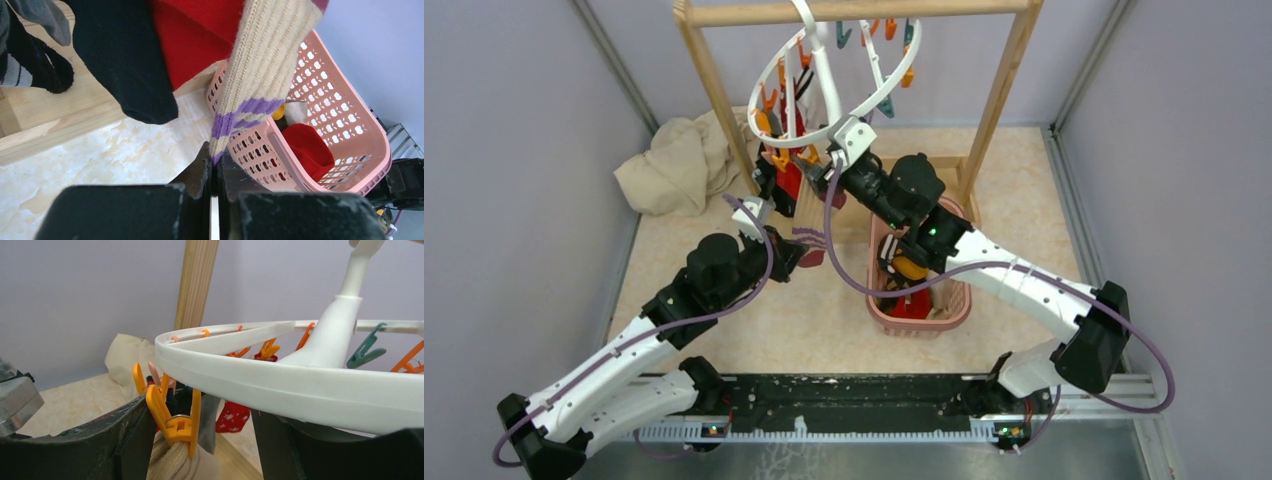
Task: Remove the socks clipped to the hanger
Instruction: Remove the sock from the hanger.
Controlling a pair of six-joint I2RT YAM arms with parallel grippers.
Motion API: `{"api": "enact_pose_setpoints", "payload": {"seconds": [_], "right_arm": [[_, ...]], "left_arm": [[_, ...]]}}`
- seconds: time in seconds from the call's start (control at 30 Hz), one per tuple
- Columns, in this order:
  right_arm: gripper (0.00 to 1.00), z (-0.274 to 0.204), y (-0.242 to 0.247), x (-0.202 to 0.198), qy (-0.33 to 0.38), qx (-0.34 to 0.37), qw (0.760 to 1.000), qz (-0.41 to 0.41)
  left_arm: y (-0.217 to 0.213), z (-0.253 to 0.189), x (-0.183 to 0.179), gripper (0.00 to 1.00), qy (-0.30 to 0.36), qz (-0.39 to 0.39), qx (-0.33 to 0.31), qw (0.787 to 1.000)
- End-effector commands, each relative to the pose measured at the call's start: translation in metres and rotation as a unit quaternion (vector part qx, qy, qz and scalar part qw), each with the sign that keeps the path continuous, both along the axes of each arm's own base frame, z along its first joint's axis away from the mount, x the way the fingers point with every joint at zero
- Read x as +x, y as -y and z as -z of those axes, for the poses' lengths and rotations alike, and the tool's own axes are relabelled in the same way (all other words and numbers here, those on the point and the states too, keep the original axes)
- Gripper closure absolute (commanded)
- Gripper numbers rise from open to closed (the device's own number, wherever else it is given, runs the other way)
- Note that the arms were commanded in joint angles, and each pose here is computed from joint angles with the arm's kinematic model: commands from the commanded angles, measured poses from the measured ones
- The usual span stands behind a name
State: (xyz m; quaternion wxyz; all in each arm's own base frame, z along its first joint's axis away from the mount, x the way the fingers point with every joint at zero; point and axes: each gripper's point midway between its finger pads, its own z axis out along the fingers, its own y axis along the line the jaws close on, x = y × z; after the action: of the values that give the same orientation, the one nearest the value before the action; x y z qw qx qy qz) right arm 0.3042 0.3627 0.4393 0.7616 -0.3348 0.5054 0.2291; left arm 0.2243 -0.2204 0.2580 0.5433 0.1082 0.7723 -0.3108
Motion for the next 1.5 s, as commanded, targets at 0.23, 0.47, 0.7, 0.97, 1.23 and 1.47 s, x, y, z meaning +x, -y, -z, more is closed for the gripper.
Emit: {"api": "enact_pose_setpoints", "payload": {"seconds": [0.23, 0.47, 0.7, 0.97, 1.23, 1.47], "right_arm": [[0.46, -0.0389, -0.0033, -0.0019, 0.022, 0.049, 0.998, -0.016], [0.34, -0.0402, -0.0041, -0.0026, 0.016, 0.062, 0.998, -0.020], [0.31, -0.0428, -0.0021, -0.0064, 0.014, 0.083, 0.996, -0.027], [0.36, -0.0456, 0.0016, -0.0098, 0.013, 0.119, 0.992, -0.033], [0.42, -0.0465, 0.0016, -0.0095, 0.012, 0.127, 0.991, -0.033], [0.78, -0.0429, 0.0007, -0.0080, 0.007, 0.125, 0.992, -0.031]], "left_arm": [[-0.0026, -0.0002, -0.0013, 0.99, 0.001, -0.005, -0.005, 1.000], [-0.0022, -0.0006, -0.0014, 0.99, 0.003, -0.003, -0.004, 1.000], [-0.0022, 0.0006, -0.0009, 0.99, 0.003, -0.004, -0.002, 1.000], [-0.0017, -0.0013, -0.0003, 0.99, 0.005, -0.002, 0.000, 1.000], [-0.0003, -0.0008, 0.0005, 0.99, 0.005, 0.000, 0.003, 1.000], [0.0011, -0.0009, 0.0015, 0.99, 0.005, 0.001, 0.004, 1.000]]}}
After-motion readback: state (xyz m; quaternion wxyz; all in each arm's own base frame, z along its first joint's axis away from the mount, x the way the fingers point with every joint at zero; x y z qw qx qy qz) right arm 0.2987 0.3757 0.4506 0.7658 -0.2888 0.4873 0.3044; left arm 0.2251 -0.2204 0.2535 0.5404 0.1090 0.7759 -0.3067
